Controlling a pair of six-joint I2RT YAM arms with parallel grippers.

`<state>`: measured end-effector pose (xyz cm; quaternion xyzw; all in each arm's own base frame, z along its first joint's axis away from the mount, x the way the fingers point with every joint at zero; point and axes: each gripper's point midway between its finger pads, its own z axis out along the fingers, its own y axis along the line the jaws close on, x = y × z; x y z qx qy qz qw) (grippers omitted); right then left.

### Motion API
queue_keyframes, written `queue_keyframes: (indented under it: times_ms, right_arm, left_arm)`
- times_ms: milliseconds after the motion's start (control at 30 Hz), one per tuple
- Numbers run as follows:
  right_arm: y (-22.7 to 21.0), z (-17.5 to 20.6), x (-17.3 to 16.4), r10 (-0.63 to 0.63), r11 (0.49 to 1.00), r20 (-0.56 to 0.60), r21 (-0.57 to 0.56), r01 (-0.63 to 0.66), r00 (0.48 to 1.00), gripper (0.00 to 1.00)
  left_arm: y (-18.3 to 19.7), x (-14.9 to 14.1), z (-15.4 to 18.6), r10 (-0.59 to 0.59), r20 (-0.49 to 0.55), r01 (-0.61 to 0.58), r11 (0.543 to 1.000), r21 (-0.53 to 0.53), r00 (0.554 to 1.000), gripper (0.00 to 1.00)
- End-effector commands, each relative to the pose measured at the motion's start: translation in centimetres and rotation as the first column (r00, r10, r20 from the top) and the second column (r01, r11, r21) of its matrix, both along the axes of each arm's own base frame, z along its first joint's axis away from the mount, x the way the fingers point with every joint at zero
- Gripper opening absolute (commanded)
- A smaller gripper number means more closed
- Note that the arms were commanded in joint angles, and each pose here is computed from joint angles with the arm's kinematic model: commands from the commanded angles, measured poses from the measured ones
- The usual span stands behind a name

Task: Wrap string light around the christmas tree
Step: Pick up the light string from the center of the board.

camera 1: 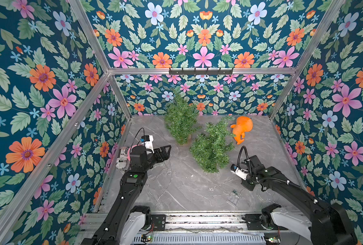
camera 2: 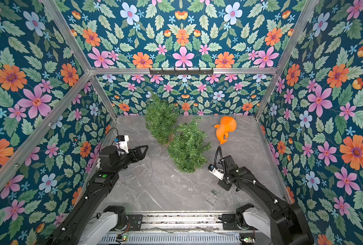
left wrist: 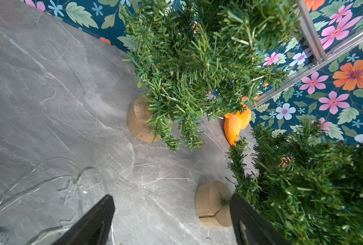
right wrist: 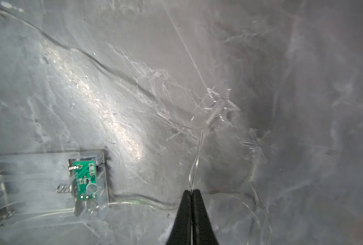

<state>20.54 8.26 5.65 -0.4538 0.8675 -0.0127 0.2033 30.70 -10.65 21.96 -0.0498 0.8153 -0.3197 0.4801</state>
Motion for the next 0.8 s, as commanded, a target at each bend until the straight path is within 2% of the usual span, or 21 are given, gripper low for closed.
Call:
queue_keyframes:
  times_ms: [0,133,300,400,600,767]
  right_arm:
    - [-0.9,2.0,0.1,-0.016,1.0,0.096,-0.014,0.017,0.995,0.0]
    - [-1.3,6.1,0.2,-0.004,1.0,0.258,0.007,0.002,0.966,0.0]
    - [-1.2,12.0,0.4,0.043,0.998,0.439,0.023,-0.059,0.898,0.0]
    - [-0.7,16.0,0.3,0.056,0.994,0.535,0.053,-0.1,0.843,0.0]
    - [1.5,24.5,-2.0,0.113,0.951,0.688,0.135,-0.279,0.717,0.0]
    - [3.1,29.7,-4.1,0.139,0.891,0.788,0.164,-0.423,0.6,0.0]
  left_arm:
    - [0.2,0.1,1.5,0.0,0.062,-0.001,1.0,0.014,0.998,0.88]
    - [0.6,-0.3,3.3,0.015,0.141,-0.018,1.0,0.019,0.99,0.88]
    - [-1.0,-0.9,6.8,-0.068,0.259,0.064,0.998,0.023,0.963,0.84]
    - [-3.3,-1.8,9.2,-0.142,0.31,0.139,0.99,0.031,0.94,0.82]
    - [-8.9,-5.6,12.9,-0.358,0.364,0.361,0.93,0.062,0.86,0.83]
    - [-12.3,-8.8,15.0,-0.494,0.432,0.513,0.855,0.082,0.755,0.81]
